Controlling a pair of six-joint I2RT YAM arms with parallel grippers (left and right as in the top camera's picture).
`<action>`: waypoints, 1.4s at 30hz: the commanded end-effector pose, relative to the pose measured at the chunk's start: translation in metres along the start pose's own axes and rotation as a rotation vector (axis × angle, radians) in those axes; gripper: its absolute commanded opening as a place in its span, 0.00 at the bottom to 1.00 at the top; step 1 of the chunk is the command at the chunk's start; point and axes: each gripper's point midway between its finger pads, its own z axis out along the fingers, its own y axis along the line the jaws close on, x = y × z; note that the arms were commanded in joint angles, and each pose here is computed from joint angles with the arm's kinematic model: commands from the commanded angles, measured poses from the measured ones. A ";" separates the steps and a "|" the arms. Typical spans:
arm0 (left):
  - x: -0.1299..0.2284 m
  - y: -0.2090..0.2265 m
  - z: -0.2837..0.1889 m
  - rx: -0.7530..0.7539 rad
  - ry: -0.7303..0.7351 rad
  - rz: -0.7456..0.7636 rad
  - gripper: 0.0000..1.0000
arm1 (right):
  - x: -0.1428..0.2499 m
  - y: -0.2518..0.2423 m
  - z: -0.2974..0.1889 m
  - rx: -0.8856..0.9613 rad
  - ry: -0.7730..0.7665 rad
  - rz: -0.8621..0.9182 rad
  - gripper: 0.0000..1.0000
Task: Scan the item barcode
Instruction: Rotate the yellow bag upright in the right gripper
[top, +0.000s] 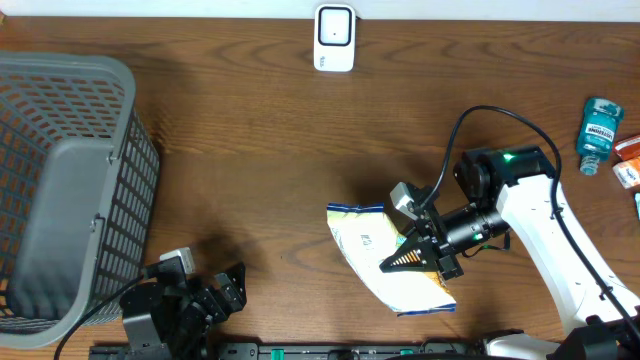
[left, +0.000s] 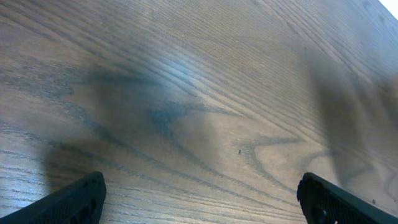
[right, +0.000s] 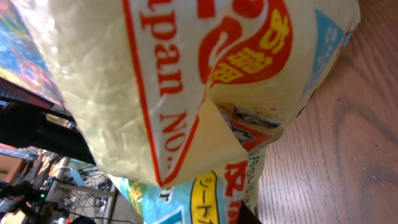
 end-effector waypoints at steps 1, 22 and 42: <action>0.010 0.003 0.001 -0.005 0.039 -0.002 0.98 | -0.008 -0.001 -0.002 0.006 -0.049 -0.049 0.01; 0.010 0.003 0.001 -0.005 0.039 -0.002 0.99 | -0.044 -0.129 -0.036 0.532 -0.027 -0.013 0.01; 0.010 0.003 0.001 -0.005 0.039 -0.002 0.98 | -0.104 -0.212 -0.110 1.451 0.008 -0.105 0.01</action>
